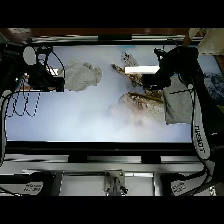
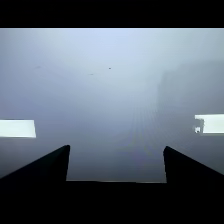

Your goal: Fold the shirts.

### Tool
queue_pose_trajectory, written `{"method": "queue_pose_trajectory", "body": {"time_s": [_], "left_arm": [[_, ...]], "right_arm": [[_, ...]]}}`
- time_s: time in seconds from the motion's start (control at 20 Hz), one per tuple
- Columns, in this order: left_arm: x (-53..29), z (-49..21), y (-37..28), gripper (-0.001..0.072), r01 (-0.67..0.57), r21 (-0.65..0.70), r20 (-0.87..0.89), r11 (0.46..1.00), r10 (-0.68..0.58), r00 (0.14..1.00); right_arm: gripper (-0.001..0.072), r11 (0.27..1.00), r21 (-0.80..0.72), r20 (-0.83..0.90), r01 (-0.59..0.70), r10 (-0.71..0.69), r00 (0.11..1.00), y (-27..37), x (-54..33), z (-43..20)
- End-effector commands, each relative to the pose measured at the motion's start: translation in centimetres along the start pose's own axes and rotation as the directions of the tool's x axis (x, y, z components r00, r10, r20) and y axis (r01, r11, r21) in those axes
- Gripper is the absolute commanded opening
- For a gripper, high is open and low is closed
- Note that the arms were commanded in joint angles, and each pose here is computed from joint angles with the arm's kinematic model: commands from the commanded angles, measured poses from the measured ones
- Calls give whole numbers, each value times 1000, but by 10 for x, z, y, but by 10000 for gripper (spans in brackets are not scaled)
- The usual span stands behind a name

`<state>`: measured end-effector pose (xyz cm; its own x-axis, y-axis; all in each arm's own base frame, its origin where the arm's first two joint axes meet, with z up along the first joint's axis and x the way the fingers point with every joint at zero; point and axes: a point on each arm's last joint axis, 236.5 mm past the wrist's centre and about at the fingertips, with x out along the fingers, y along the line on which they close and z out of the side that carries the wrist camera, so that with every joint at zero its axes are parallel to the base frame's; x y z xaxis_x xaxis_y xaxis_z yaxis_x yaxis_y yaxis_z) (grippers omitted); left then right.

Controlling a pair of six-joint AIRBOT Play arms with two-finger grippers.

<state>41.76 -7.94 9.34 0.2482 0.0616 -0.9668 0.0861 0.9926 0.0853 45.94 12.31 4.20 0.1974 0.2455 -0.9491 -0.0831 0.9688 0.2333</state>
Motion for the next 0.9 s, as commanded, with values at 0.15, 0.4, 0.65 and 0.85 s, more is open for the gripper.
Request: {"method": "queue_pose_trajectory", "body": {"time_s": [0.15, 0.4, 0.65, 0.85], "left_arm": [[2, 18, -1, 710, 9, -4, 71, 1000, -9, 997], [11, 56, -13, 710, 47, 3, 202, 999, -47, 978], [20, 98, -20, 710, 78, -8, 347, 997, -70, 935], [22, 120, -24, 710, 92, -1, 422, 996, -82, 903]], "right_arm": [[462, 1000, 3, 16, -4, 4, 1000, 0, 0, 4], [462, 1000, 4, 55, -19, 19, 998, 4, 0, 13], [462, 1000, 3, 87, -19, 19, 996, 4, 0, 21], [461, 1000, 3, 85, -19, 19, 996, 4, 0, 21]]}}
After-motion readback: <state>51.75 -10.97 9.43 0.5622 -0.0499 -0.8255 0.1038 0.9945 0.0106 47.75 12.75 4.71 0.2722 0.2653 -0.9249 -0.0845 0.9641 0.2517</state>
